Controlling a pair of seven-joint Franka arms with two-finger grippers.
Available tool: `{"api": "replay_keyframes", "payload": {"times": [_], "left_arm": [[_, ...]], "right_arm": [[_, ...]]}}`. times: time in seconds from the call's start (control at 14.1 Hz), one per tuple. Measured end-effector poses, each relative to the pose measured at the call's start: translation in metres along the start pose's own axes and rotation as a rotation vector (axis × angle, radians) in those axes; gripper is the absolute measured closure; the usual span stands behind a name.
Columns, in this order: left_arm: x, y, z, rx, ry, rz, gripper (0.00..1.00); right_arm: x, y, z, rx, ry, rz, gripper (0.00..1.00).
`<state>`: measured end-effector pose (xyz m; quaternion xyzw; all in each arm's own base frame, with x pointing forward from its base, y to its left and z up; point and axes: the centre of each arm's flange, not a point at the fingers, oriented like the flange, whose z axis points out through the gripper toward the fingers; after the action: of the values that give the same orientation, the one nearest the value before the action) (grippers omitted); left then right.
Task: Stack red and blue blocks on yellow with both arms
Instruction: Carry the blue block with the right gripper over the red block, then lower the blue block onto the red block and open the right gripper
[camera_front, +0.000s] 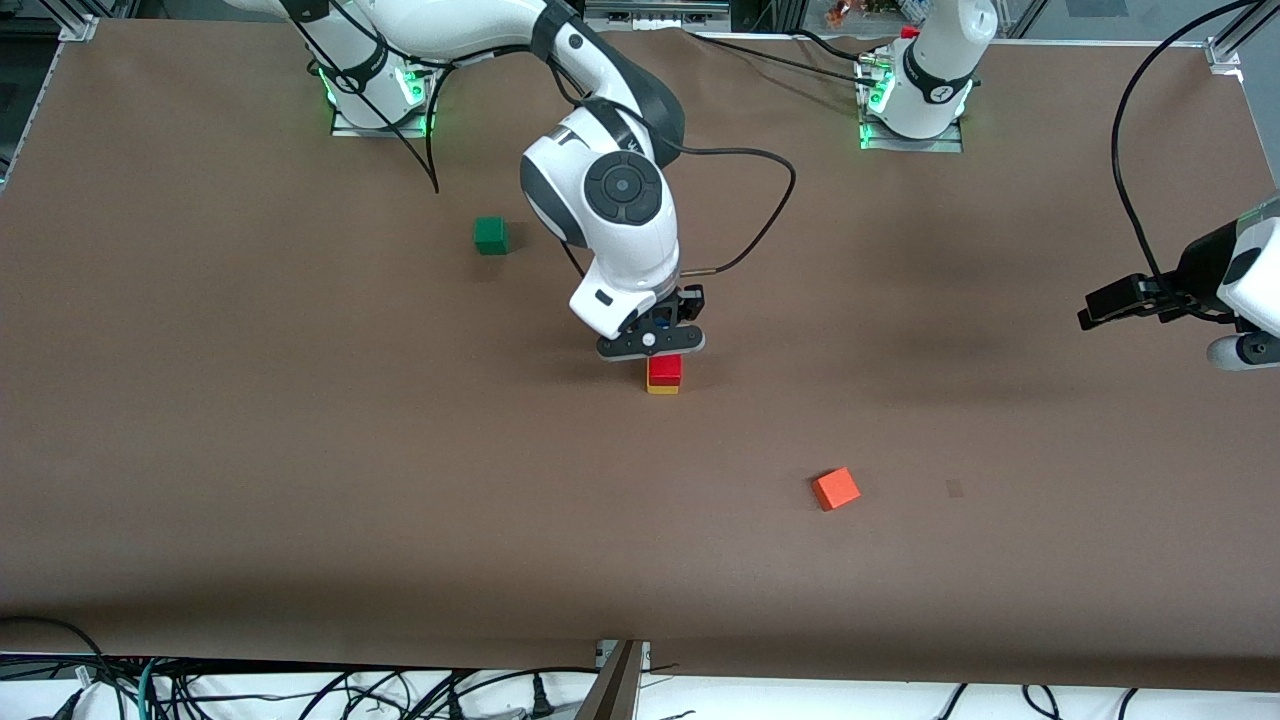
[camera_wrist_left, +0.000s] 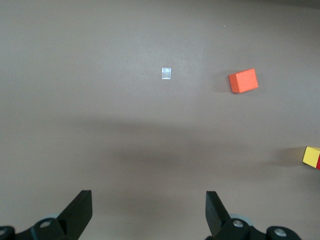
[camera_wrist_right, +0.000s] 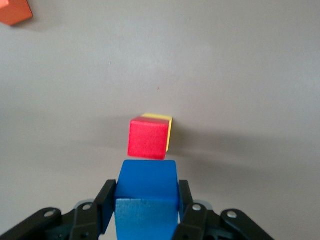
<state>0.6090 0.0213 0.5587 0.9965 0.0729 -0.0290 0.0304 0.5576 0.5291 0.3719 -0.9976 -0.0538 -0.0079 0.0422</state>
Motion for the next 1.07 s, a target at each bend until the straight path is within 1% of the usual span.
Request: {"api": "replay_keyframes", "payload": {"times": [0.36,0.5,0.71,0.92,1.07], "left_arm": [[0.002,-0.017,-0.002,-0.002,0.006,-0.022,0.0],[0.002,-0.018,-0.002,-0.002,0.007,-0.022,0.0],[0.002,-0.017,-0.002,-0.002,0.007,-0.021,0.0],[0.002,-0.016,-0.002,-0.002,0.007,-0.019,0.0],[0.002,-0.016,-0.002,-0.002,0.008,-0.019,0.0]], "right_arm": [[0.012,0.006,0.007,0.011,0.015,0.0,0.46],[0.012,0.004,0.016,0.021,0.011,0.004,0.46],[0.012,0.004,0.026,0.041,-0.015,0.021,0.46],[0.015,0.009,0.033,0.088,-0.065,0.068,0.46],[0.019,0.014,0.032,0.107,-0.082,0.105,0.46]]}}
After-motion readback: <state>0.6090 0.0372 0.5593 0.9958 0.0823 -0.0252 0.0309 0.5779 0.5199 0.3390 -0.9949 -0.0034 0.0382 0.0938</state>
